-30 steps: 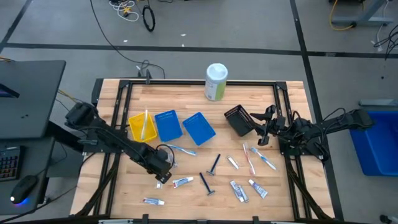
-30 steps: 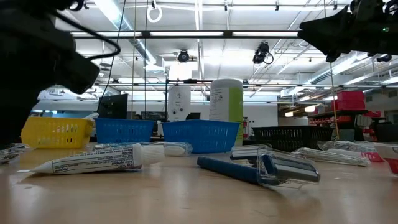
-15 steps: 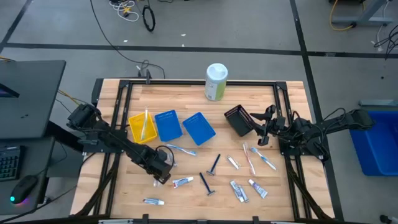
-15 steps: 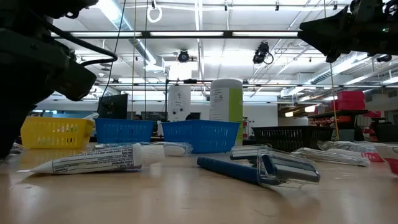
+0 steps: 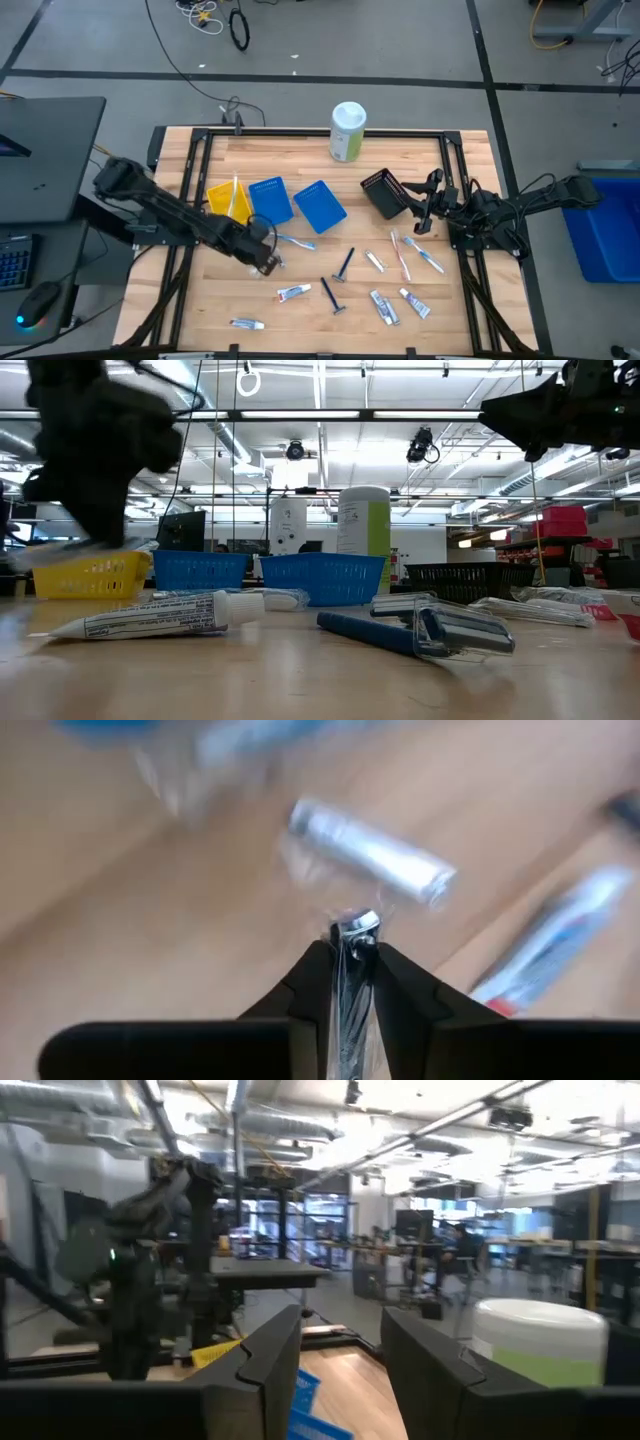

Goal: Pick & Place Travel size toiletries
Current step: Put the bottom left silver nail cutter into the left blue bin

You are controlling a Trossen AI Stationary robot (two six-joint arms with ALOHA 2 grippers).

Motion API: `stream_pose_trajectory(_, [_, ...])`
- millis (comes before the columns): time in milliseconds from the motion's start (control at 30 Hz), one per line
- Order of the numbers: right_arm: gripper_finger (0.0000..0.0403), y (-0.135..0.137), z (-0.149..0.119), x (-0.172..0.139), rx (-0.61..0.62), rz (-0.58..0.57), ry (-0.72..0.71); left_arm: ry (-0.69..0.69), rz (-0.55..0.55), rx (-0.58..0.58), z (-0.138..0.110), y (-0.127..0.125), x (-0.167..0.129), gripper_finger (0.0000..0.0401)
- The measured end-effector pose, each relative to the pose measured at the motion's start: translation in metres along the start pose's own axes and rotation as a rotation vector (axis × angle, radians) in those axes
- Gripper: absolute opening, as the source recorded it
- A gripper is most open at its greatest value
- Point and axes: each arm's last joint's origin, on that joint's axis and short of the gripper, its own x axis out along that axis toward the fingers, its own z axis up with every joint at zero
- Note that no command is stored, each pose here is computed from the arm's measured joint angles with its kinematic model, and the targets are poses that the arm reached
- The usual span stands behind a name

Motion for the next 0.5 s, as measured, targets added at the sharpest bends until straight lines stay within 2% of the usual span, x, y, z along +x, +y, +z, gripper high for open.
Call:
stream_pose_trajectory(233, [0.0159,-0.001,-0.003,0.0,-0.012,-0.054,0.031,-0.374,0.0,0.049,0.035,0.013,-0.035,0.006])
stream_pose_trajectory(333, [0.0163,-0.001,-0.003,0.0,-0.013,-0.054,0.033,-0.512,0.048,0.076,0.051,0.016,-0.038,0.0064])
stream_pose_trajectory(500, [0.0157,-0.001,-0.003,0.0,-0.013,-0.056,0.034,-0.646,0.08,0.15,0.081,0.012,-0.032,0.0061])
